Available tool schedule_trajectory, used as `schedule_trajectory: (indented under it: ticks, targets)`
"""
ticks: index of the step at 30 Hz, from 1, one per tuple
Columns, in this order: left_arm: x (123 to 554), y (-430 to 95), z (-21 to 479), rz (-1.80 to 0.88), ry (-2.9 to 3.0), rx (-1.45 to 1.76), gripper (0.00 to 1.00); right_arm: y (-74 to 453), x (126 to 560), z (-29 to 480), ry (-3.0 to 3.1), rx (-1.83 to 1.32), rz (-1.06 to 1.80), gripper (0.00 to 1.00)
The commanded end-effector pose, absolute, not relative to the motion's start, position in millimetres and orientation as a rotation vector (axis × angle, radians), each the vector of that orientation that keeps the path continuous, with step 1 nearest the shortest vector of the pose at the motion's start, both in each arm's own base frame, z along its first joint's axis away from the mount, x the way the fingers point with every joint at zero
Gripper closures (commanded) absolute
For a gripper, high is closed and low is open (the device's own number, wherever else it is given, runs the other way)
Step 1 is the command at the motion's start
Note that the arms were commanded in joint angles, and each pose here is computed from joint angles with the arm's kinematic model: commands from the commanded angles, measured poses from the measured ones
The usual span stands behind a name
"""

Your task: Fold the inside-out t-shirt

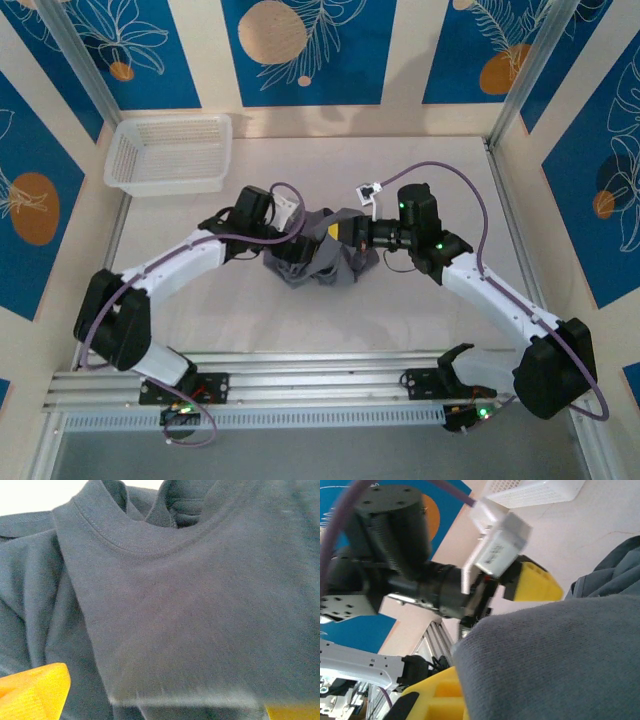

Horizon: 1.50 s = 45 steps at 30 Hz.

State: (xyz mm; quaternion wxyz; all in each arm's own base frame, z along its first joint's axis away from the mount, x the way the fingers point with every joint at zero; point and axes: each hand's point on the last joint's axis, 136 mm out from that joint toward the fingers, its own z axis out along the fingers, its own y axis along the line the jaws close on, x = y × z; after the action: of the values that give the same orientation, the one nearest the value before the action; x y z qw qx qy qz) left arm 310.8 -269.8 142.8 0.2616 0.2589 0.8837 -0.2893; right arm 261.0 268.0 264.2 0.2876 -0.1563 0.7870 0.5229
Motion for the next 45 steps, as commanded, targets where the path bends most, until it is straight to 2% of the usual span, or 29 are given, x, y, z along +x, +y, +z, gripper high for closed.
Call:
schedule_trajectory:
  ticks: [1, 2, 4, 5, 6, 7, 12, 15, 17, 20, 22, 23, 24, 27, 29, 32, 34, 36, 39, 45]
  targets:
    - [323, -298, 163, -0.932, 2.274, 0.719, 0.08, 273, 252, 283, 2.052, -0.473, 1.461, 1.0]
    - [327, -302, 167, -0.953, 2.25, 0.71, 0.11, 273, 252, 282, 2.057, -0.467, 1.463, 1.0]
    - [332, -306, 180, -0.972, 2.195, 0.693, 0.3, 271, 255, 277, 2.084, -0.436, 1.452, 1.0]
    - [335, -307, 190, -0.982, 2.164, 0.671, 0.49, 269, 257, 273, 2.105, -0.411, 1.438, 1.0]
    - [338, -306, 202, -0.997, 2.14, 0.635, 0.79, 265, 261, 268, 2.134, -0.374, 1.416, 1.0]
    - [339, -304, 214, -1.021, 2.124, 0.602, 1.0, 259, 265, 261, 2.171, -0.326, 1.389, 1.0]
    - [318, -300, 296, -1.292, 2.008, 0.543, 1.0, 201, 297, 195, 2.409, 0.035, 1.165, 1.0]
    - [295, -301, 322, -1.382, 2.006, 0.599, 1.0, 159, 314, 135, 2.593, 0.231, 0.94, 1.0]
    - [285, -301, 329, -1.429, 2.025, 0.624, 1.0, 153, 316, 114, 2.677, 0.243, 0.921, 1.0]
    - [278, -299, 332, -1.454, 2.036, 0.612, 1.0, 177, 308, 135, 2.703, 0.087, 1.103, 0.86]
    - [277, -298, 330, -1.449, 2.045, 0.602, 1.0, 175, 307, 162, 2.621, 0.037, 1.071, 0.7]
    - [279, -297, 328, -1.443, 2.051, 0.592, 1.0, 168, 309, 175, 2.562, 0.047, 1.013, 0.58]
    - [280, -297, 327, -1.441, 2.056, 0.584, 1.0, 161, 308, 190, 2.488, 0.053, 0.963, 0.52]
    - [285, -298, 323, -1.445, 2.075, 0.549, 1.0, 165, 294, 233, 2.24, -0.087, 0.847, 0.54]
    - [288, -299, 320, -1.447, 2.085, 0.535, 1.0, 182, 280, 257, 2.07, -0.235, 0.782, 0.62]
    - [292, -301, 318, -1.449, 2.1, 0.511, 1.0, 224, 258, 284, 1.908, -0.385, 0.83, 0.77]
    - [294, -301, 316, -1.455, 2.108, 0.497, 1.0, 249, 253, 286, 1.919, -0.424, 0.905, 0.81]
    - [294, -301, 315, -1.46, 2.114, 0.486, 1.0, 266, 261, 280, 1.978, -0.402, 0.94, 0.77]
    - [293, -300, 316, -1.456, 2.116, 0.481, 1.0, 285, 275, 271, 2.039, -0.382, 0.989, 0.66]
    - [291, -294, 319, -1.419, 2.116, 0.468, 1.0, 310, 282, 256, 2.139, -0.434, 1.076, 0.52]
